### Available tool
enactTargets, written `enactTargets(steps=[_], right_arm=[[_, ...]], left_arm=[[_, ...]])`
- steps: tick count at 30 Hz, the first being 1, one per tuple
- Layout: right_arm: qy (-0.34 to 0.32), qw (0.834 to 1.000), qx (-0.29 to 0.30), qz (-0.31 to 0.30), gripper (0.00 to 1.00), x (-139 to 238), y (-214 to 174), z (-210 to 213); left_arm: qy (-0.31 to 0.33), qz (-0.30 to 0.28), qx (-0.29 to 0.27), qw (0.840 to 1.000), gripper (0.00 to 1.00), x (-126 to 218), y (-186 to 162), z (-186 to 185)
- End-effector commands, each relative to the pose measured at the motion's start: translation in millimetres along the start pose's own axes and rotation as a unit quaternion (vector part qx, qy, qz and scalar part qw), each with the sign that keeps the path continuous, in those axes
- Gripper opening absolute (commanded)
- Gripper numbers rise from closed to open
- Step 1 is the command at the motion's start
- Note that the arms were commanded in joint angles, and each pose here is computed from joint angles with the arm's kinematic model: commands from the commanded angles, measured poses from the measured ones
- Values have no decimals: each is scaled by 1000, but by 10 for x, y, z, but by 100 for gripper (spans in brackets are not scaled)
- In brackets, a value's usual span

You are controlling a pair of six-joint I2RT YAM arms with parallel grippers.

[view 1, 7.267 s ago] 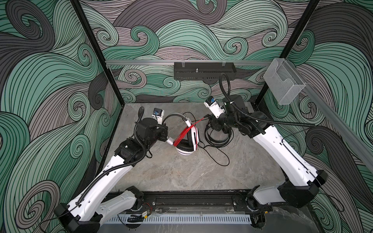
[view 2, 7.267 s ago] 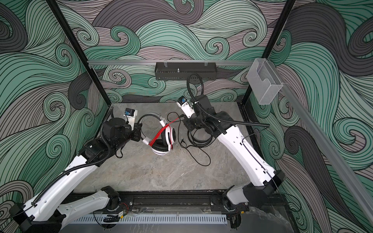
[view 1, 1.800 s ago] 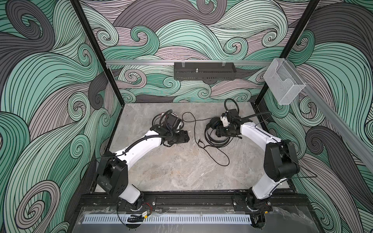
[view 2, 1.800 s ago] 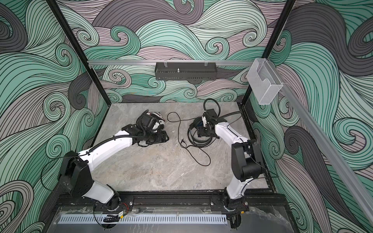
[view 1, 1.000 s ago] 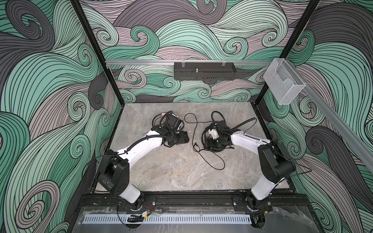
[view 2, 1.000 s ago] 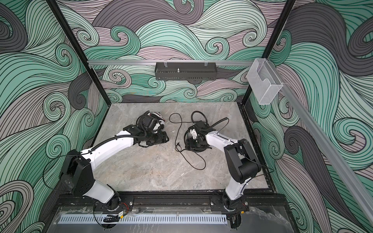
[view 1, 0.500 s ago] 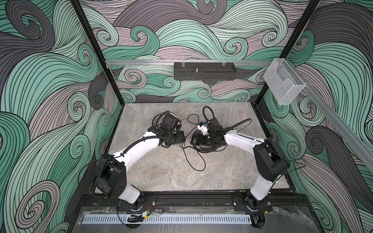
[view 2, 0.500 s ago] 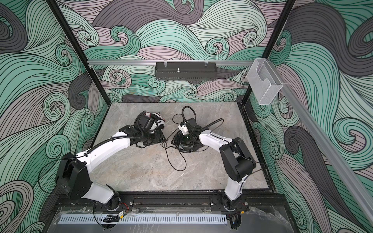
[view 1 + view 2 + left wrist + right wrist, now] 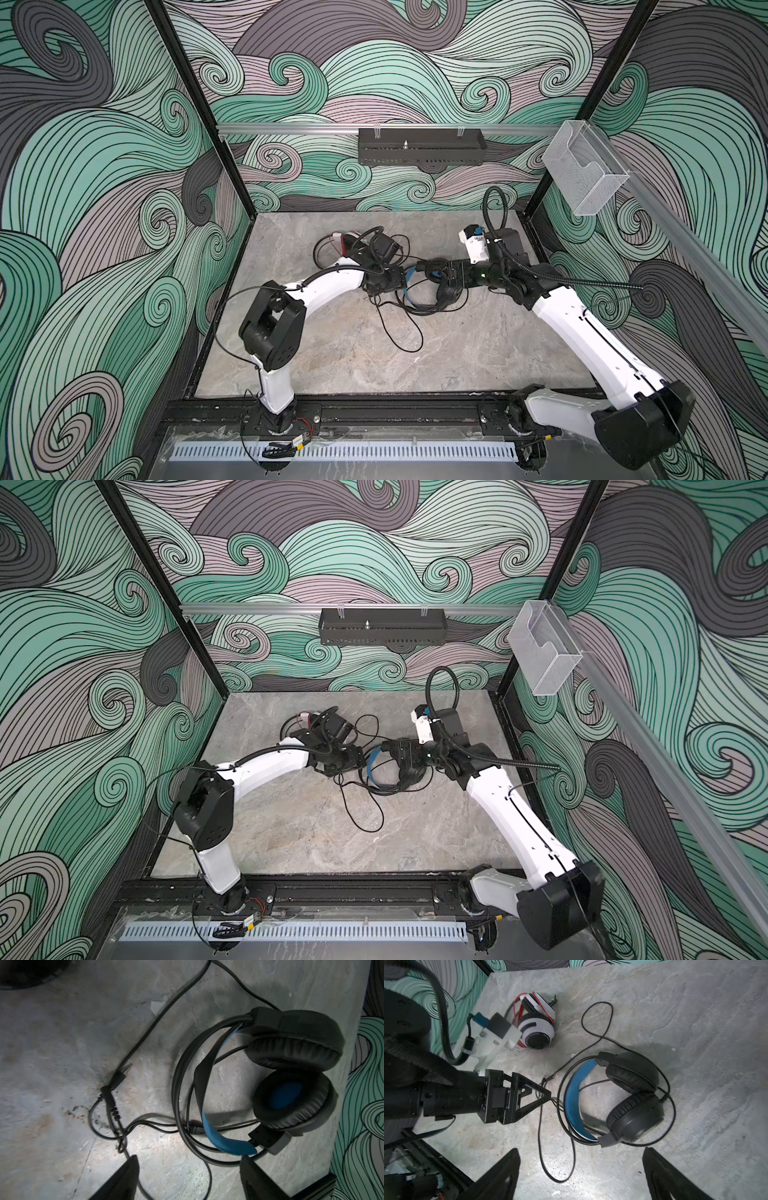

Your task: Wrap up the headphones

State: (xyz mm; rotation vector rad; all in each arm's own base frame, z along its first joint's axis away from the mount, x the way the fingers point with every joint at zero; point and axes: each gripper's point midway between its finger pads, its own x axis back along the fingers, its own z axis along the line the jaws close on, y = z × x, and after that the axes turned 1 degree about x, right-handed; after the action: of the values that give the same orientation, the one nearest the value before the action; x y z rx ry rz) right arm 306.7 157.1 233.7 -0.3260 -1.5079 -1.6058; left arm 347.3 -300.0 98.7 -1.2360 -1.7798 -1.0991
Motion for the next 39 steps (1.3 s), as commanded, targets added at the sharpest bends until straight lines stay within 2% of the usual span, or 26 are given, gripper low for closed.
enactTargets(steps=[1,5,15,20,23,28,31,34,39], right_arm=[[-49,998,25,44,96,-24,-308,-197],[-48,997,30,51,98,-25,-415,-190],[-53,997,41,46,99,-36,-405,-196],[-58,996,46,46,99,-36,-393,-212],[-62,996,47,45,99,-25,-395,-226],[-70,995,51,43,99,-7,-399,-256],[-72,995,54,41,99,10,-373,-256],[-71,995,55,40,99,15,-365,-250],[-72,995,57,39,99,44,-381,-255]], left_arm=[[41,-4,22,999,76,-182,50,19],[64,10,16,998,75,-399,61,-8],[113,42,34,992,57,-712,-11,104],[126,55,39,990,55,-872,-60,125],[129,59,41,989,46,-917,-76,142],[124,39,29,991,28,-824,26,85],[127,18,16,992,22,-685,137,55],[122,-6,-8,993,11,-523,259,-22],[112,-47,-61,991,2,-163,492,-196]])
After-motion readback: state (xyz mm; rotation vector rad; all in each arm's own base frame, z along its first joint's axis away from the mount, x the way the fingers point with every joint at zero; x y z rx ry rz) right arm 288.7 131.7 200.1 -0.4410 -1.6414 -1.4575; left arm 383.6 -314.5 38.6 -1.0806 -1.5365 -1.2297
